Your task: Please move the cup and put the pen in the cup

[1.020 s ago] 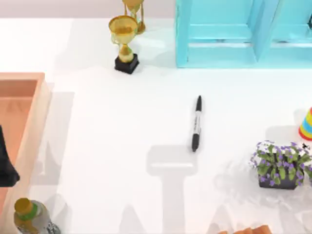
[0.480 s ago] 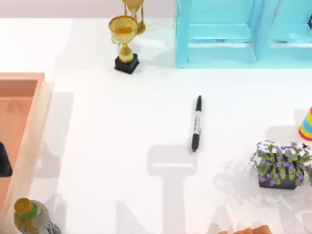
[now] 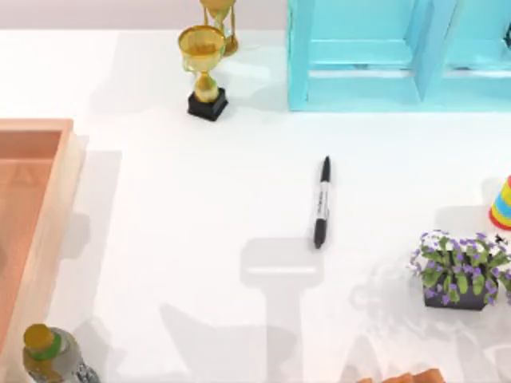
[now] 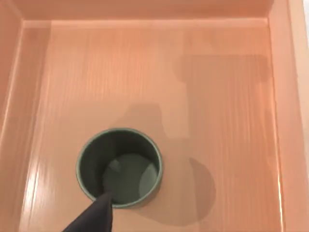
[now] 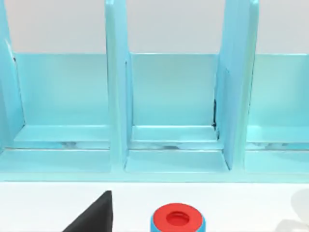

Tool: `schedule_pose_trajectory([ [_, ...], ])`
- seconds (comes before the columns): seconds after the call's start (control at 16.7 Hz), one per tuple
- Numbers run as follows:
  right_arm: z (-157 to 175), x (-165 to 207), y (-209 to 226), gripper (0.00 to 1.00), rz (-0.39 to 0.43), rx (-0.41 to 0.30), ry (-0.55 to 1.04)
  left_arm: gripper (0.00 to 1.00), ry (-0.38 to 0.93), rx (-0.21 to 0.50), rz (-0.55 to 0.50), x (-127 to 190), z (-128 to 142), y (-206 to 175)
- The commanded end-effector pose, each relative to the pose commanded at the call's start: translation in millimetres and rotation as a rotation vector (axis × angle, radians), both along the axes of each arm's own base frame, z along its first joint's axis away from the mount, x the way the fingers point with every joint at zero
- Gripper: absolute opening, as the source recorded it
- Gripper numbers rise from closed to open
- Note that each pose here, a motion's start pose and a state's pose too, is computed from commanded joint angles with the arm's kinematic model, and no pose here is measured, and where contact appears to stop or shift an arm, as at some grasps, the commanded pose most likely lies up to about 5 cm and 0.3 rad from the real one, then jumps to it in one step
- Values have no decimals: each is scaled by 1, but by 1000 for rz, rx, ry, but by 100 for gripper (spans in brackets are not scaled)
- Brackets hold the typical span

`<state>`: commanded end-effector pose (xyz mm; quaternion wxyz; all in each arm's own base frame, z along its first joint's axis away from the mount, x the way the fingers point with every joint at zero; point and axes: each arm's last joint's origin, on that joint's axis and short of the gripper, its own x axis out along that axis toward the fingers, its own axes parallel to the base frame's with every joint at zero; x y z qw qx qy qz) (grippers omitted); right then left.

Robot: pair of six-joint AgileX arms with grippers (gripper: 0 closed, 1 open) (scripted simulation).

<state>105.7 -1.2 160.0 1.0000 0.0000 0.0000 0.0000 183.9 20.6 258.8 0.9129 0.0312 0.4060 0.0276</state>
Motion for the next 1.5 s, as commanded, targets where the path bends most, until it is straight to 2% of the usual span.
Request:
schedule_pose_trajectory([
  [0.18,0,0,0,100,0,0,0,100,219,-9,1,39,10,11],
  [0.42,0,0,0,100,0,0,0,100,473,-33,-3,87,8,28],
  [0.72,0,0,0,100,0,0,0,100,680,-64,-13,128,-5,44],
  [0.9,0,0,0,100,0,0,0,100,731,-74,-15,137,-10,48],
  [1.26,0,0,0,100,0,0,0,100,734,-73,-18,137,-11,47],
  [1.5,0,0,0,100,0,0,0,100,738,-76,-15,140,-41,48],
])
